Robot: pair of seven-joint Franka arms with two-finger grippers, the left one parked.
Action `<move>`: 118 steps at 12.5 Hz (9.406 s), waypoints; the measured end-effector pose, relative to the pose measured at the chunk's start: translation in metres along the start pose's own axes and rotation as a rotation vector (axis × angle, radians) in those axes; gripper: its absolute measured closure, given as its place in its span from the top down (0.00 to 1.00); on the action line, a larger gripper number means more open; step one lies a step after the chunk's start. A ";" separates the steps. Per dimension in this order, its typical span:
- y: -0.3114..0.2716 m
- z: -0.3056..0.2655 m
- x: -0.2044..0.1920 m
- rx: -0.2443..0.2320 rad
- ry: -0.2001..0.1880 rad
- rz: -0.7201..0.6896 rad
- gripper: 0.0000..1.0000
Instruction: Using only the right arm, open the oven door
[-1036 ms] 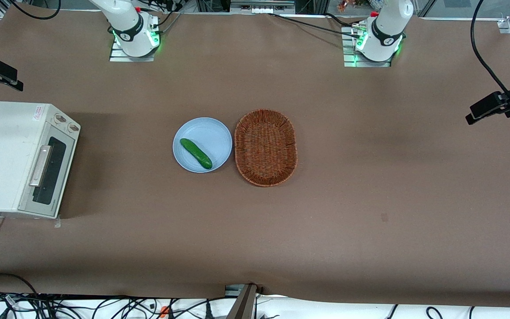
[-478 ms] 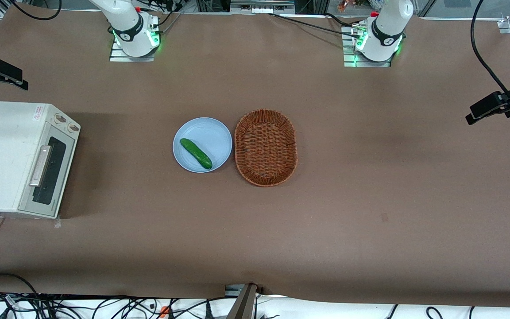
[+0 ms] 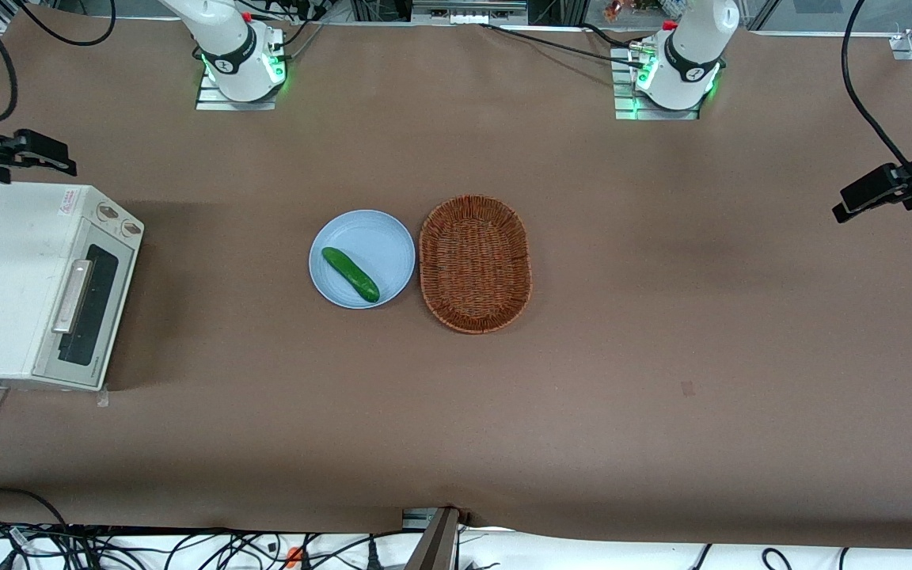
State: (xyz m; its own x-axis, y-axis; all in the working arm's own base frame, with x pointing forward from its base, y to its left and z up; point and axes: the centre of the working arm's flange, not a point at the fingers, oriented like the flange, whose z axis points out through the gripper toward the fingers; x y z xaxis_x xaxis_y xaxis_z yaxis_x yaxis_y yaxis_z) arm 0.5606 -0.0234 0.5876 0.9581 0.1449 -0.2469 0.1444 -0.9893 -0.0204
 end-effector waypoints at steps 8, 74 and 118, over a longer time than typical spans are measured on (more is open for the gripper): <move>-0.025 0.070 0.043 -0.027 -0.129 -0.049 0.20; -0.021 0.367 0.203 -0.152 -0.043 -0.144 0.01; 0.021 -0.017 -0.020 0.028 0.044 0.174 1.00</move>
State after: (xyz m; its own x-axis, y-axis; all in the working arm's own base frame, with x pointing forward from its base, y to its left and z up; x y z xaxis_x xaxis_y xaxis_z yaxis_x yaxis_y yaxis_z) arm 0.5489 -0.0471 0.6082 0.9780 -0.0286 -0.2067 -0.0309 -0.9995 -0.0081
